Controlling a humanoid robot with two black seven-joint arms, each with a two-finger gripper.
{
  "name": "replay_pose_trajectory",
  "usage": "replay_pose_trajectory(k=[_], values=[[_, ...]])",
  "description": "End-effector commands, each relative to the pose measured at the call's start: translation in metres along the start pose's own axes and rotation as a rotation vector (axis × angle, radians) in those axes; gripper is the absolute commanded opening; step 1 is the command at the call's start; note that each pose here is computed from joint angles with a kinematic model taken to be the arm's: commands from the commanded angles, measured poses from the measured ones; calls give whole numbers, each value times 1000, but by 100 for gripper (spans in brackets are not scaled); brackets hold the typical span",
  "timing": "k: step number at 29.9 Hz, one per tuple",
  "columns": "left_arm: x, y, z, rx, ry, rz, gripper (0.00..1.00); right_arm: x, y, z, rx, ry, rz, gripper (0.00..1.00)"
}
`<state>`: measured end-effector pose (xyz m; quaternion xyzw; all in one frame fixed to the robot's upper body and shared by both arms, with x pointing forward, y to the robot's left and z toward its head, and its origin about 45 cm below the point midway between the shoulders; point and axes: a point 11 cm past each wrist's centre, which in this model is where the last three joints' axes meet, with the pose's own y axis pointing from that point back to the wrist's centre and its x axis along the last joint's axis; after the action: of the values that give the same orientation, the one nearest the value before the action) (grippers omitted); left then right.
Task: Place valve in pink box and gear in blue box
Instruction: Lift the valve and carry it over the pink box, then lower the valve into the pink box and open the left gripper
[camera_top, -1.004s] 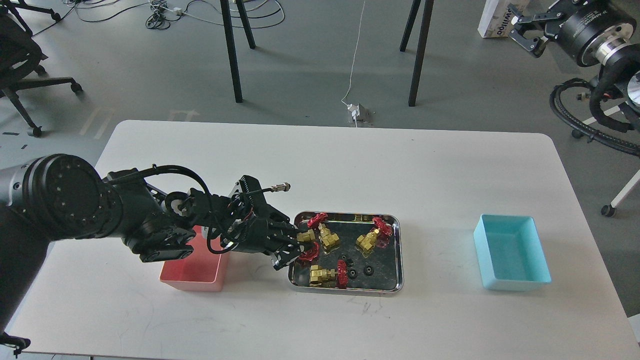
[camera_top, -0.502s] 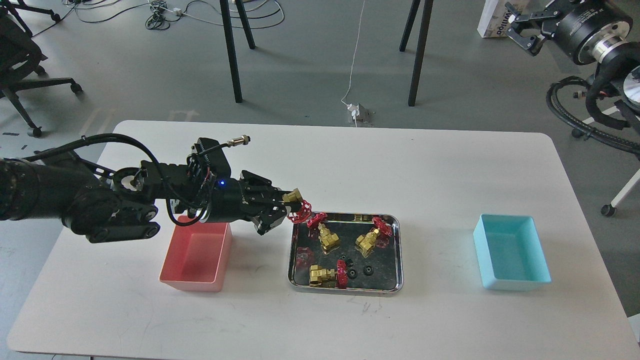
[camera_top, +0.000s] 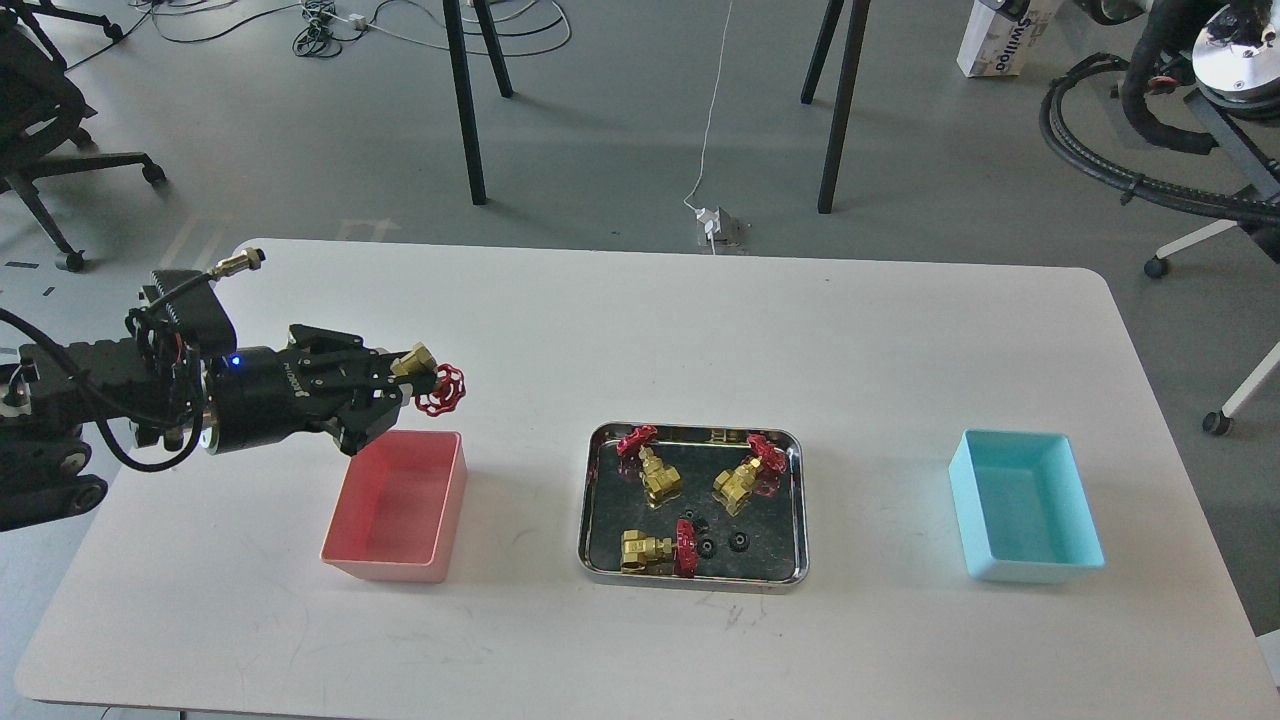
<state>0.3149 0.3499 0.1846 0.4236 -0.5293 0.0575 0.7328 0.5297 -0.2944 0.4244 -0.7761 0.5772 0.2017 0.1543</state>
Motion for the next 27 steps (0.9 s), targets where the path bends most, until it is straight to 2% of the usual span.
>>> replay_pose_trajectory(k=[1, 11, 27], values=[[-29, 9, 2, 13, 40, -46, 17, 8, 2, 6, -11, -4, 17, 100], [-75, 17, -10, 71, 60, -133, 17, 18, 5, 17, -28, -13, 28, 100], [-75, -10, 7, 8, 68, -121, 20, 30, 11, 24, -38, -23, 48, 100]])
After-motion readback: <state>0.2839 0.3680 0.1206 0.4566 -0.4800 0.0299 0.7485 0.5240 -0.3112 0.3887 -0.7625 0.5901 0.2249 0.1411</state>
